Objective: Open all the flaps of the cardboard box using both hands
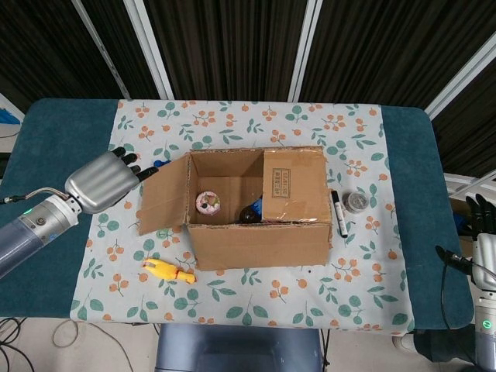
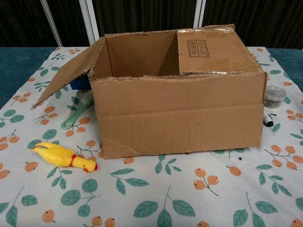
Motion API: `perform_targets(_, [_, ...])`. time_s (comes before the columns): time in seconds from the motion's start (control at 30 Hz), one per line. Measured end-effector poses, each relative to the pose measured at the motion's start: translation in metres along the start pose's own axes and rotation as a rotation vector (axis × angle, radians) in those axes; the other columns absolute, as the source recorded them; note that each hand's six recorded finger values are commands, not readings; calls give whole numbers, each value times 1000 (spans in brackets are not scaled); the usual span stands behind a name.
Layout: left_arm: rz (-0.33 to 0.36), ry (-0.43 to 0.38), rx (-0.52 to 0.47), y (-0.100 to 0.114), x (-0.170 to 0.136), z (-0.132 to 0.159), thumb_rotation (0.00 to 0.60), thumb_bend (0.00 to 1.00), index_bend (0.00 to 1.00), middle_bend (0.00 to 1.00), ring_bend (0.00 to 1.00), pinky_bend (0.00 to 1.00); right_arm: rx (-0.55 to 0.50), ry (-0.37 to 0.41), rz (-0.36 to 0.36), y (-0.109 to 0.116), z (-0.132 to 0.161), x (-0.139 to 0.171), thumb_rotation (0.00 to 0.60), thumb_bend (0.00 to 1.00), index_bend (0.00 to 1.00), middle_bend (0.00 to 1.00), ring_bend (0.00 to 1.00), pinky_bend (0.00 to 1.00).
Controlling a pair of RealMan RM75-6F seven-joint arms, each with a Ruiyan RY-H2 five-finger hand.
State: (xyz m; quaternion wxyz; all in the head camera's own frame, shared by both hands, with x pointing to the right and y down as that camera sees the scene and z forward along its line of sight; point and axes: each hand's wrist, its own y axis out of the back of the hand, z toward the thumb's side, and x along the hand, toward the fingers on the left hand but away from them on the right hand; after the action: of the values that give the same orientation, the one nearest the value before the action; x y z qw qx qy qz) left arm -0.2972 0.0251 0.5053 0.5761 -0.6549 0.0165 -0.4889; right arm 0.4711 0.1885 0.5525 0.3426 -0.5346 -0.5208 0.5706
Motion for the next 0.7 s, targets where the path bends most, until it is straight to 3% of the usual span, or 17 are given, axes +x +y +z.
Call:
perform_targets(0.1, [29,35,-71,-13,-7,-3,600,184,1,31,23,132,-1,-2,-1,0,-1,0,600,250,0,0,0,196])
perform_targets(0.23, [83,101,-161,-31,-20,-6,600,90,0,0,6,102,-16,-2,-8,1,0,-1,600,249,0,0,0,196])
perform_targets(0.33, [149,173,-233,-44,-33,-7,600,75,0,0,0,69,-15,-5,-11,2,0,-1,600,248,0,0,0,196])
perform_targets(0.47, [238,328,-373,-75,-60,-6,600,71,0,0,0,50,-16,-11,-17,4,0,-3,600,243,0,0,0,196])
perform_targets(0.7, [288,557,-544,-133,-100,5,600,70,0,0,0,50,-58,-30,-20,9,5,-8,600,220,0,0,0,196])
